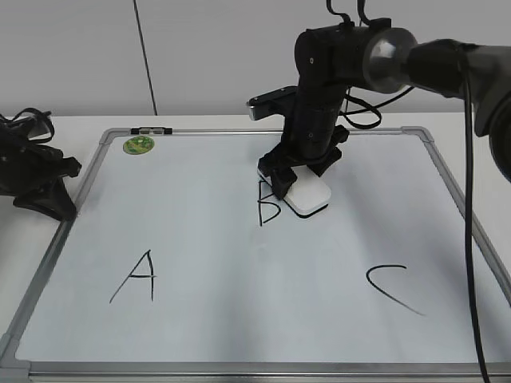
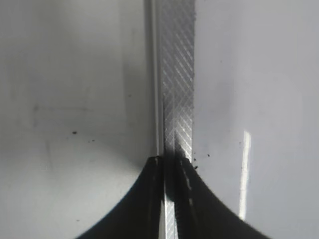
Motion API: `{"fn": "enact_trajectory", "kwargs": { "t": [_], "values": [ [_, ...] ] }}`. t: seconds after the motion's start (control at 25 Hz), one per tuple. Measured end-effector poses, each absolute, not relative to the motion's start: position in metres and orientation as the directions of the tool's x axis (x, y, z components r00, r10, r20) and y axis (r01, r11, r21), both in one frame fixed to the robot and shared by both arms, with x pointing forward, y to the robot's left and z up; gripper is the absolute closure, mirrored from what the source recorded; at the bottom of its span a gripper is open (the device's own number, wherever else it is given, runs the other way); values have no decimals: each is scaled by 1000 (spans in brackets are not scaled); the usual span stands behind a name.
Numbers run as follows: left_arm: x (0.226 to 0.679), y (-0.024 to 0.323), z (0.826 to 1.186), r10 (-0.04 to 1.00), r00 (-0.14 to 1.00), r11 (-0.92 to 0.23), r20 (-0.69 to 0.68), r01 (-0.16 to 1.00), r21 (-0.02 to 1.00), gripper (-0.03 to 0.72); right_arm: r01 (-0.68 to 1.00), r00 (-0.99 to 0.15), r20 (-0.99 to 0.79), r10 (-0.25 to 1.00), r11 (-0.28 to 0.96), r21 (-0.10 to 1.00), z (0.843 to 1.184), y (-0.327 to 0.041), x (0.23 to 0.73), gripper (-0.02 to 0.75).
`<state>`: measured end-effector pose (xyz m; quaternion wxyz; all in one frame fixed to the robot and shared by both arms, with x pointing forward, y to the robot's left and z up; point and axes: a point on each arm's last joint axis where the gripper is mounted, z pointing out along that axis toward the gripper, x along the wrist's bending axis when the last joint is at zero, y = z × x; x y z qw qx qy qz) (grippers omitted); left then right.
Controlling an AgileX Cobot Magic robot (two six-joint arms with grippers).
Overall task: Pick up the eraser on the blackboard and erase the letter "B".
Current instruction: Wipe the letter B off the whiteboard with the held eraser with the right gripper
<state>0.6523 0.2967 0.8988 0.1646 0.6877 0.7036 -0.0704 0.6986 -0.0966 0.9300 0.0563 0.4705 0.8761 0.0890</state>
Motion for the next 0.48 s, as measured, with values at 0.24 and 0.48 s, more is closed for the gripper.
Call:
{"fn": "enact_trajectory", "kwargs": {
  "t": [0.24,0.48],
  "values": [
    [652,297,898,945,0,44,-328,991,126,658,813,-555,-15,832,547,201,928,-95,698,196],
    [652,297,898,944,-1,45,-330,991,126,658,775,-606,-66,793,607,175,928,-77,689,196]
  ]
}}
